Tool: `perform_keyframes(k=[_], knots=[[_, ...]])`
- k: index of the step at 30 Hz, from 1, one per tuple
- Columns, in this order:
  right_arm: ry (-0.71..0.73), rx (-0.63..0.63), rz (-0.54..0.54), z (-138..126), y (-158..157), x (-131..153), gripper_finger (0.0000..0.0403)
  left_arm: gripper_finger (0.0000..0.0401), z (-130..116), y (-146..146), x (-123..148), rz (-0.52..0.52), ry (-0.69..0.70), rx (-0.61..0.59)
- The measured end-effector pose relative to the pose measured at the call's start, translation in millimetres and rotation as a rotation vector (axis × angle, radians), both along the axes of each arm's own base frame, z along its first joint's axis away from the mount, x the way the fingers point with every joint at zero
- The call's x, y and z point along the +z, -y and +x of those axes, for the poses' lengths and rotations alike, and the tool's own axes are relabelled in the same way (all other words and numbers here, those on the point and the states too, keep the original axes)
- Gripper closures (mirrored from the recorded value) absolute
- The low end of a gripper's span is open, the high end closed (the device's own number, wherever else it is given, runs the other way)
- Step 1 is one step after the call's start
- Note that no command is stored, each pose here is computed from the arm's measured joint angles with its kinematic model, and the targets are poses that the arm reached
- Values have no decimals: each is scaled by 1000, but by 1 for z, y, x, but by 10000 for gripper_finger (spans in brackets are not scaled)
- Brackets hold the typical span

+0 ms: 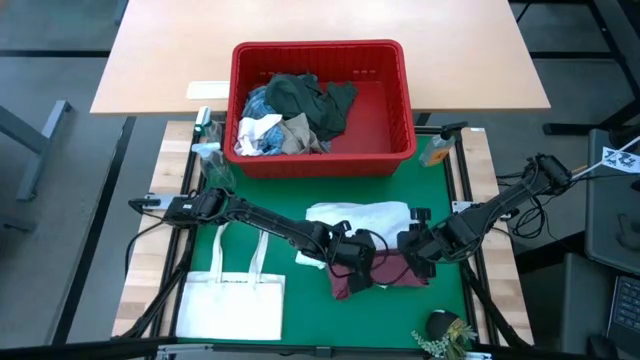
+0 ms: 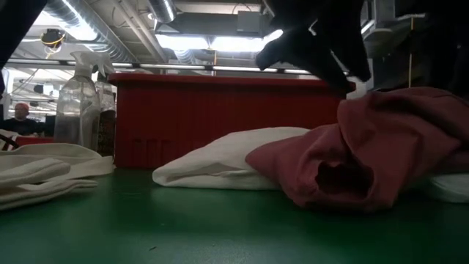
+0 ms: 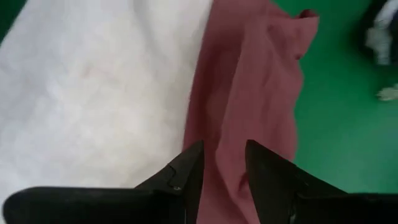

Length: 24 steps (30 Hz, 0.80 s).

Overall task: Fold Laundry from Bin
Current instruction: Fold the pink underwear

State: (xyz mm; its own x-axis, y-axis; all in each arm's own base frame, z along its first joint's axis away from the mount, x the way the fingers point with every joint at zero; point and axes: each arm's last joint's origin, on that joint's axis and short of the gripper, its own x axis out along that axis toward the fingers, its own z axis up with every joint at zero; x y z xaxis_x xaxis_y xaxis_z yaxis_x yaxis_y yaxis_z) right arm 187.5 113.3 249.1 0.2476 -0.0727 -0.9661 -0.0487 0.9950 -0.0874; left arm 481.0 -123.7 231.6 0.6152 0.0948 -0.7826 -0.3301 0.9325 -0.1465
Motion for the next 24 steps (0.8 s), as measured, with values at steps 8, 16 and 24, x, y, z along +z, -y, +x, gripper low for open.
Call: perform_keyframes(k=[8,16,24], knots=[[40,127,229,-3,-35,9,249,289,3,6,13,-159,16,-117],[90,288,152,-15,-78,-8,249,289,-5,18,-6,-66,-21,-93],[-66,332,15,-8,-99,-56,249,289,-12,14,-31,11,-85,-51]])
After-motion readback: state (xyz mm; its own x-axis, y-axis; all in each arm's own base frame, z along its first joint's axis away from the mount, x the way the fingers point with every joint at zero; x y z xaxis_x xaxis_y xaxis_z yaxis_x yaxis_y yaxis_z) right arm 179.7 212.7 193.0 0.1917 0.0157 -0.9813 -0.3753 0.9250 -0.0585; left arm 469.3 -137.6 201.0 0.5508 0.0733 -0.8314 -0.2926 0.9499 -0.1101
